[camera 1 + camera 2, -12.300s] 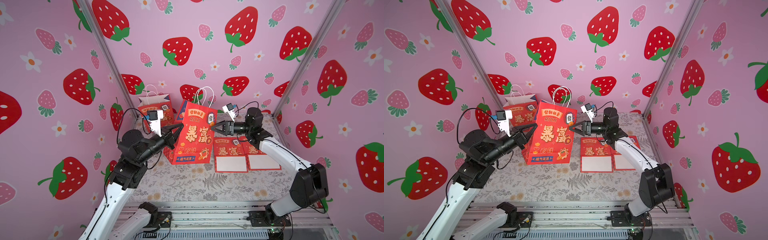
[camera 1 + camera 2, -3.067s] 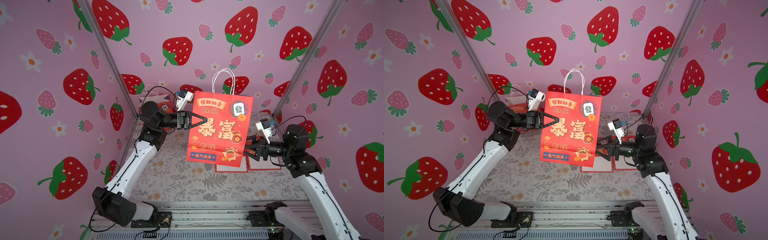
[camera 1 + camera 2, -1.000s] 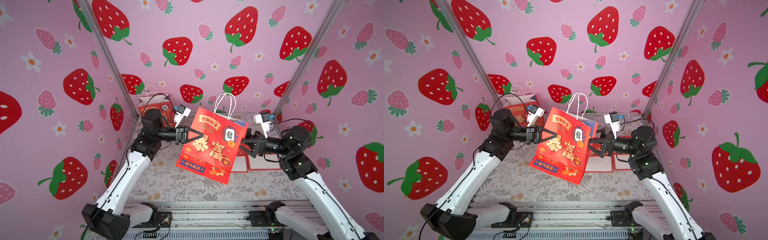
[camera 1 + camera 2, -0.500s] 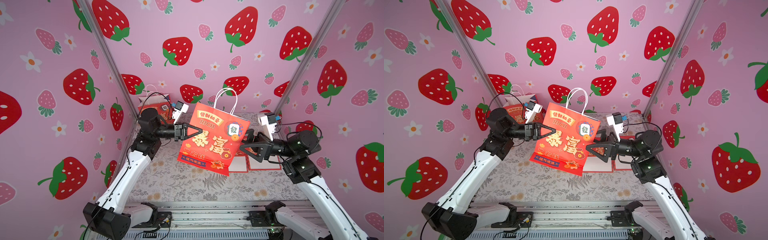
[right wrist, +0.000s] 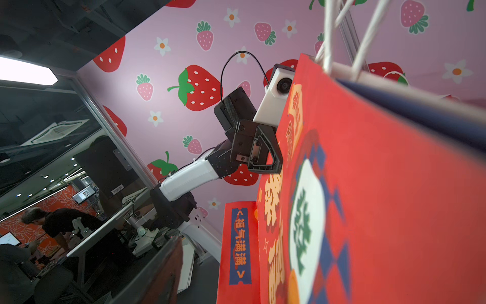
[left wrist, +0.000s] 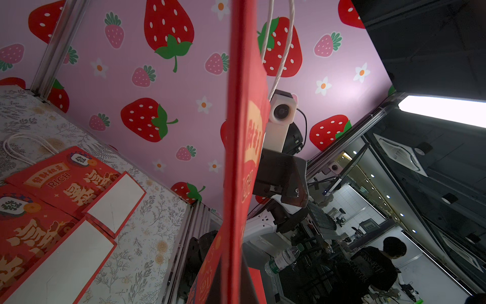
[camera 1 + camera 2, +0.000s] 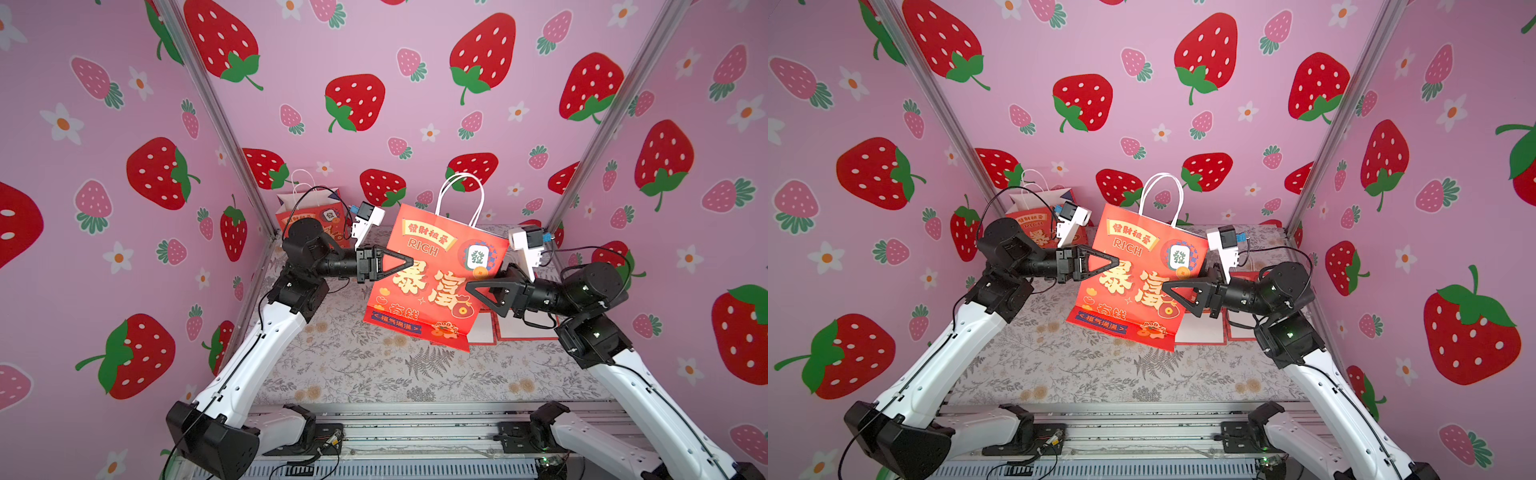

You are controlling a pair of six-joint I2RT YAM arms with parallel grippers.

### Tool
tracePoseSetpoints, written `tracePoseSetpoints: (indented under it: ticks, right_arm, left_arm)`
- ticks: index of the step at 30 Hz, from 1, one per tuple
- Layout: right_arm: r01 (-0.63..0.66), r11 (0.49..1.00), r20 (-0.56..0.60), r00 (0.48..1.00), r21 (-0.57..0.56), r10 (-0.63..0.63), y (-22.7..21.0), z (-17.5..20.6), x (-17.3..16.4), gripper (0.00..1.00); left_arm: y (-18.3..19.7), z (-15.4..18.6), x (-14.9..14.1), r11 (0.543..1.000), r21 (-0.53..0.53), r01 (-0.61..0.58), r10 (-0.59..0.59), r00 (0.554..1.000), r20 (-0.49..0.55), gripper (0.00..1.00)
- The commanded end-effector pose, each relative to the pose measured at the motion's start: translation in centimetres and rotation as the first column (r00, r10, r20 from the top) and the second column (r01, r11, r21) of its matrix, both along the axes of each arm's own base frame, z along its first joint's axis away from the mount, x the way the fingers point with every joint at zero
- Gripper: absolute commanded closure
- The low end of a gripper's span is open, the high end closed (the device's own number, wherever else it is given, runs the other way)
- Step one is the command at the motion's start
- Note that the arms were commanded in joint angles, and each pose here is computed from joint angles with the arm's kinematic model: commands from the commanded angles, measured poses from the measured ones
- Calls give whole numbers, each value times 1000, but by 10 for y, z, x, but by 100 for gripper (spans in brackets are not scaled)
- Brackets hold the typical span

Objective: Put away the paper bag
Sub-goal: Press the paper bag.

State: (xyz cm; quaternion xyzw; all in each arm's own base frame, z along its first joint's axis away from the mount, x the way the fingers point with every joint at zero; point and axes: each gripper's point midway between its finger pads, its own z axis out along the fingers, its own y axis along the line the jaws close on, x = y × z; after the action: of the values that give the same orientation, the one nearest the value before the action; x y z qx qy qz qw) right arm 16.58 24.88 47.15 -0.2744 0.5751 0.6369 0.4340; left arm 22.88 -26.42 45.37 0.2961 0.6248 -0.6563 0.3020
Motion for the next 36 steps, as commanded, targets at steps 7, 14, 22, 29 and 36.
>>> tracePoseSetpoints:
  ticks: [7,14,22,29,36]
  right_arm:
    - [76,996,64,995,44,-79,0,6,5,44]
    - [98,995,68,993,17,-99,-1,2,7,52]
    - [98,995,71,993,3,-98,0,-1,6,71]
    - [77,996,89,993,-45,-73,-1,-4,-3,92]
    - [2,991,36,999,-132,3,11,-23,0,100]
  left_arm:
    - [-5,12,-10,1000,-30,-3,5,998,62,100]
    - [-12,-2,-11,1000,-9,11,-10,999,46,100]
    - [-13,1,-15,1000,-10,7,-7,998,56,100]
    - [-11,-13,-16,1000,18,-6,6,999,42,74]
    - [-7,-40,-7,983,129,-127,123,992,37,37]
